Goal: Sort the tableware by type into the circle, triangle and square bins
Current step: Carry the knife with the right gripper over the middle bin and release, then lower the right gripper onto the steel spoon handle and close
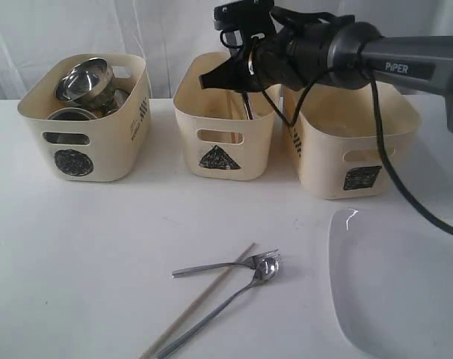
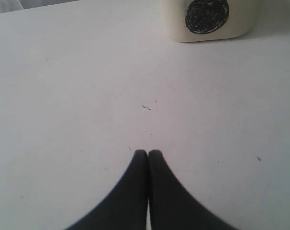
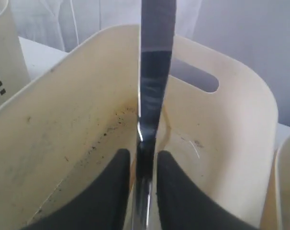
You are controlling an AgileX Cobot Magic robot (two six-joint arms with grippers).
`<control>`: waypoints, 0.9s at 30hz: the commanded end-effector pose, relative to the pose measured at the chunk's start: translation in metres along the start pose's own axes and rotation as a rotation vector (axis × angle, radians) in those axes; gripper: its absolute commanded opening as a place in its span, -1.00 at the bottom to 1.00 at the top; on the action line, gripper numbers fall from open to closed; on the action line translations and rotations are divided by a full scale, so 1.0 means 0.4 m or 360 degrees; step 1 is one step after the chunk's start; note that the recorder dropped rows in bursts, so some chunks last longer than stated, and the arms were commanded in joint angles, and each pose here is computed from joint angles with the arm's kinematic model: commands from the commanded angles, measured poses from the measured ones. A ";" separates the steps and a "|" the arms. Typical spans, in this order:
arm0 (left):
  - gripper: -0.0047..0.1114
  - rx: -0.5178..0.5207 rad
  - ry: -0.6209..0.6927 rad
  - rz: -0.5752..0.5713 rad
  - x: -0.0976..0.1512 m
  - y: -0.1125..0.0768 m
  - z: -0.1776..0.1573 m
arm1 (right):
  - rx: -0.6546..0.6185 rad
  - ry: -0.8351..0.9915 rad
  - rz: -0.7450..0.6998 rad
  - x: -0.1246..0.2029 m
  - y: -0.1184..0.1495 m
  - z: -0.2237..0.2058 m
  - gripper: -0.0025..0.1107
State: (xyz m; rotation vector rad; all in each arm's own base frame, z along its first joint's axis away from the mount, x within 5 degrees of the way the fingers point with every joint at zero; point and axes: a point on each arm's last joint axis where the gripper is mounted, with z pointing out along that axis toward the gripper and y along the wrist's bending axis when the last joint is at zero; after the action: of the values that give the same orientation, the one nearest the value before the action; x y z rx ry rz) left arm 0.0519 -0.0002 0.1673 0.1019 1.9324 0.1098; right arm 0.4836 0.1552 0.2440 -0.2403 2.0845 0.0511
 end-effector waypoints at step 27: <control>-0.92 0.0008 -0.0005 -0.0018 0.002 -0.001 0.000 | -0.0787 0.1213 -0.0444 0.057 0.239 -0.371 -0.80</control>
State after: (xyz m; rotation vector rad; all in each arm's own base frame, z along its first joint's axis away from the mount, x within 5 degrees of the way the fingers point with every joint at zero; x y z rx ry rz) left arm 0.0519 -0.0002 0.1673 0.1019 1.9324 0.1098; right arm 0.3540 0.1930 0.2978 -0.7676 2.7653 0.3242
